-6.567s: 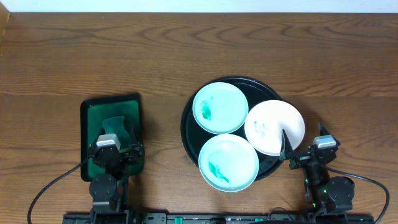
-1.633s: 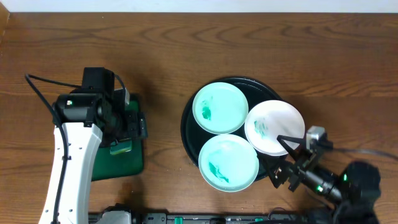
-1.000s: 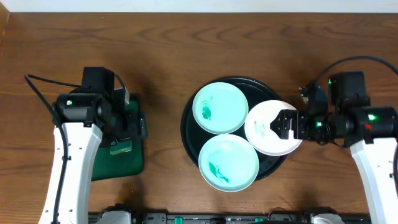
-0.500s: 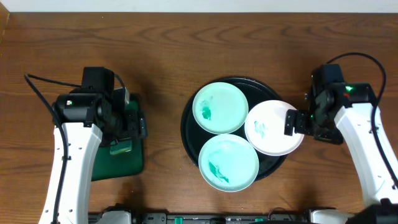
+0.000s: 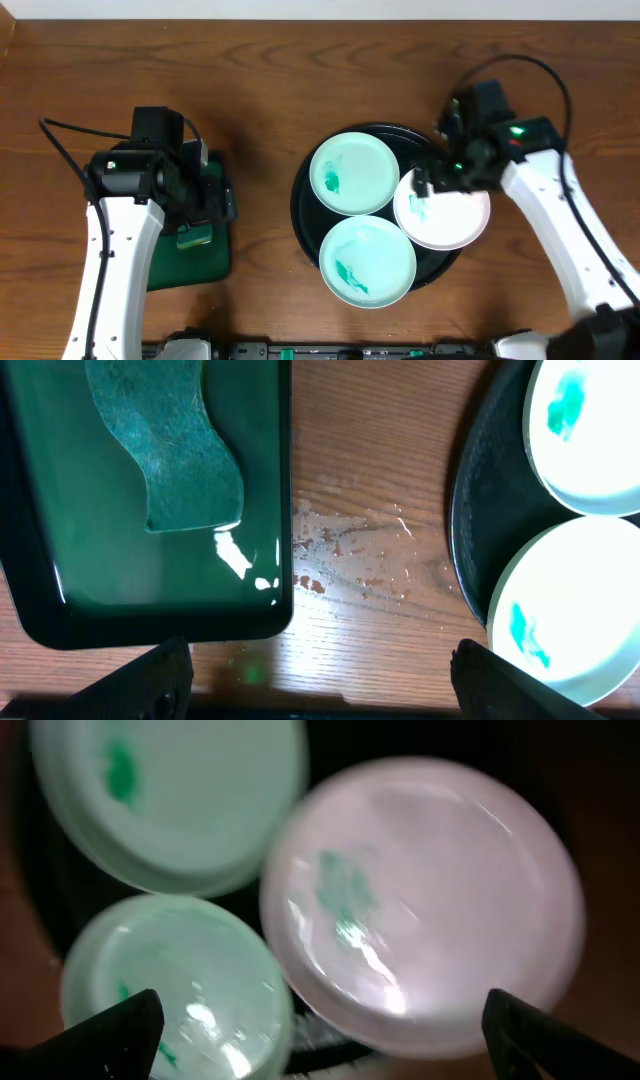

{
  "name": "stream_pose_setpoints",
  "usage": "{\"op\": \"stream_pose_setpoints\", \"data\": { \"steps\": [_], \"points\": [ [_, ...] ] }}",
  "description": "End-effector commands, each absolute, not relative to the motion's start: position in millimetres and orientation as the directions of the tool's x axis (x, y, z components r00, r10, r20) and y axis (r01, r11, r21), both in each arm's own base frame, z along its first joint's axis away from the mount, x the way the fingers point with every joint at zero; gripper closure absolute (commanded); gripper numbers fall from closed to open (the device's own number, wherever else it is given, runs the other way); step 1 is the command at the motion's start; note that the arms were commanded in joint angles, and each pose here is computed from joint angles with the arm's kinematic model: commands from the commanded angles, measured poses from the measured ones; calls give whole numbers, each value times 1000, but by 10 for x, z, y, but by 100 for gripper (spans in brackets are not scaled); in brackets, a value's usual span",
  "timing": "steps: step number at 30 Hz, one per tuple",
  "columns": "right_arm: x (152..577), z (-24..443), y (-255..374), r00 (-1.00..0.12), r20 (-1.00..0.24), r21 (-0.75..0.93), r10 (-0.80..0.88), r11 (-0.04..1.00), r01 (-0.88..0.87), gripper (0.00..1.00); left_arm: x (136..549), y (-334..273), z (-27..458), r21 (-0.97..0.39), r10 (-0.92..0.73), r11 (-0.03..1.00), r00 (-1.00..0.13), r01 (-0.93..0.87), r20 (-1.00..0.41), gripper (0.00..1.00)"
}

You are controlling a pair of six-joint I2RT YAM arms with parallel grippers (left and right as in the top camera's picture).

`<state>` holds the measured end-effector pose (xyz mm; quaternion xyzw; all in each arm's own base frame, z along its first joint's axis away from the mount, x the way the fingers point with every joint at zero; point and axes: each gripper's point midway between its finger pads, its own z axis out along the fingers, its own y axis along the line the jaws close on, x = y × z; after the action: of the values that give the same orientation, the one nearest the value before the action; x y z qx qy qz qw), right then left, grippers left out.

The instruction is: Clean dirty plates on tray and stack at the side

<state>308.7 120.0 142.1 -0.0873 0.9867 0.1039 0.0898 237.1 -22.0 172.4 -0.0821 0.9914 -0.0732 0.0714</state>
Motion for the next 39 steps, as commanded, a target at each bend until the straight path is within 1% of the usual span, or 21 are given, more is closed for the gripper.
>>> {"op": "stream_pose_setpoints", "data": {
  "steps": [1, 4, 6, 8, 10, 14, 16, 22, 25, 27, 30, 36, 39],
  "points": [
    [3188, 1328, 1552, -946, -190, 297, -262, 903, -310, 1, 2406, -244, 1780, -169, -174, 974, -974, -149, -146, 17],
    [3353, 1263, 1707, -941, -207, 352, -268, 877, -327, 1, 2406, -244, 1780, -169, -174, 974, -974, -149, -146, 17],
    [3431, 1217, 1846, -931, -219, 408, -293, 839, -360, 1, 2407, -244, 1781, -169, -174, 974, -974, -149, -147, 16],
    [3481, 1142, 1906, -923, -221, 427, -316, 819, -383, 1, 2407, -244, 1781, -169, -174, 974, -974, -149, -147, 17],
    [3514, 1031, 1917, -926, -203, 428, -318, 822, -376, 1, 2407, -244, 1781, -169, -174, 974, -974, -149, -147, 17],
    [3543, 811, 1915, -934, -161, 426, -319, 831, -357, 7, 2408, -234, 1779, -163, -174, 975, -974, -150, -148, 17],
    [3566, 696, 1907, -946, -132, 424, -296, 846, -324, 1, 2418, -192, 1775, -140, -175, 978, -972, -153, -156, 17],
    [3594, 599, 1856, -957, -106, 421, -270, 860, -289, 1, 2486, -114, 1739, -98, -176, 982, -970, -161, -168, 16],
    [3585, 602, 1838, -957, -101, 421, -272, 860, -289, 1, 2564, -21, 1656, -43, -177, 984, -971, -172, -164, 16],
    [3576, 601, 1837, -955, -101, 420, -280, 858, -296, 1, 2622, 32, 1574, -13, -186, 982, -971, -186, -149, 16],
    [3557, 599, 1831, -953, -95, 419, -287, 857, -300, 1, 2685, 171, 1416, 39, -287, 955, -951, -293, -112, 17],
    [3558, 597, 1831, -951, -99, 418, -292, 855, -306, 1, 2745, 316, 1082, 67, -337, 939, -941, -337, -7, 16],
    [3570, 572, 1776, -958, -87, 388, -275, 876, -287, 2, 2711, 343, 975, 81, -347, 936, -937, -343, 44, 18]
  ]
}}
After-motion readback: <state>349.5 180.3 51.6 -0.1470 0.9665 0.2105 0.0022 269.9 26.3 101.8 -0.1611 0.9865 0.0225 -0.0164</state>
